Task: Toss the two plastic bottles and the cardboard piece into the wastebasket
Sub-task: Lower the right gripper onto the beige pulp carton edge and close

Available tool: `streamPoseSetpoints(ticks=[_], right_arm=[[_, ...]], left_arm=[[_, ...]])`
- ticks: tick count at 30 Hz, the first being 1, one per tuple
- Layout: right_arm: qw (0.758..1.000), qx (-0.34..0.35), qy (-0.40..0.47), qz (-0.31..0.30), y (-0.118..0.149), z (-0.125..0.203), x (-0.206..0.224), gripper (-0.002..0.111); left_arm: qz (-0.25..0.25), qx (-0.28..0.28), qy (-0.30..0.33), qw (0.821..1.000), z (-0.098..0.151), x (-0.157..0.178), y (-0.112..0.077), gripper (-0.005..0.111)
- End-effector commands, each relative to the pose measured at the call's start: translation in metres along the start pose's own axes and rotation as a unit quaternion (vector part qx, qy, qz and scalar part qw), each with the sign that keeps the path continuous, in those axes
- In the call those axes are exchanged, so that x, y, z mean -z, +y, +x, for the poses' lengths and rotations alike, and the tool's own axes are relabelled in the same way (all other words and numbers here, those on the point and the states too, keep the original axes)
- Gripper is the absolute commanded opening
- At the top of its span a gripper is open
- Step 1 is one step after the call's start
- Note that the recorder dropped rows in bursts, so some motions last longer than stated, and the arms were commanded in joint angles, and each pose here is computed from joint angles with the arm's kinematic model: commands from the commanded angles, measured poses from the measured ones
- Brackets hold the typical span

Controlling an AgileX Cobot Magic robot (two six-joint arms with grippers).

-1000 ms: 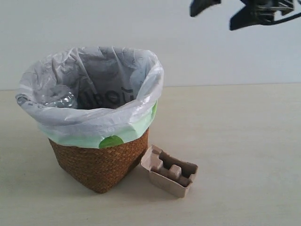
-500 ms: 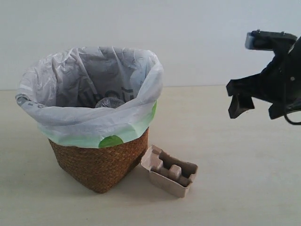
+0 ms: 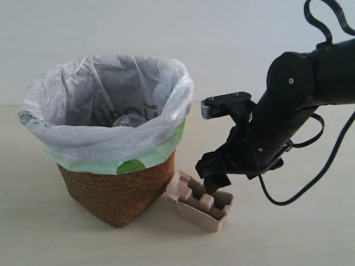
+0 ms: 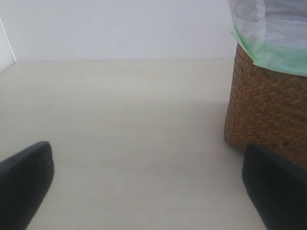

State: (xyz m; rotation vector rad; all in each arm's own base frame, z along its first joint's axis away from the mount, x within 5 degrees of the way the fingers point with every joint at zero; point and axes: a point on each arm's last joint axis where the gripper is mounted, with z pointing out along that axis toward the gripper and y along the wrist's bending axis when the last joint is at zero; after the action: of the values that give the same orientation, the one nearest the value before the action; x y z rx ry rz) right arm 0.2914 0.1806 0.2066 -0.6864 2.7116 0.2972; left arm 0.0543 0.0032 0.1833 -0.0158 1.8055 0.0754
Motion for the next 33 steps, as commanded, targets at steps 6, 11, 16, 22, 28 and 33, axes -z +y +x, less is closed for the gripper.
streamPoseSetpoints(ticks=[6, 11, 16, 22, 28, 33], right_arm=[[1.0, -0.013, -0.001, 0.01, -0.002, -0.001, -0.009, 0.051], [0.999, -0.017, 0.024, 0.013, -0.005, 0.002, -0.03, 0.061], [0.999, -0.037, 0.028, 0.012, -0.005, 0.002, -0.036, 0.051], [0.995, -0.087, 0.038, -0.005, -0.001, 0.004, -0.036, 0.049], [0.993, -0.11, 0.036, -0.012, 0.0, 0.004, -0.036, 0.049], [0.992, -0.12, 0.038, -0.01, 0.0, 0.004, -0.036, 0.049]], left_arm=[[0.003, 0.005, -0.007, 1.0, -0.002, 0.001, 0.0, 0.108], [0.003, 0.005, -0.007, 1.0, -0.002, 0.001, 0.0, 0.108], [0.003, 0.005, -0.007, 1.0, -0.002, 0.001, 0.0, 0.108], [0.003, 0.005, -0.007, 1.0, -0.002, 0.001, 0.0, 0.108], [0.003, 0.005, -0.007, 1.0, -0.002, 0.001, 0.0, 0.108], [0.003, 0.005, -0.007, 1.0, -0.002, 0.001, 0.0, 0.108]])
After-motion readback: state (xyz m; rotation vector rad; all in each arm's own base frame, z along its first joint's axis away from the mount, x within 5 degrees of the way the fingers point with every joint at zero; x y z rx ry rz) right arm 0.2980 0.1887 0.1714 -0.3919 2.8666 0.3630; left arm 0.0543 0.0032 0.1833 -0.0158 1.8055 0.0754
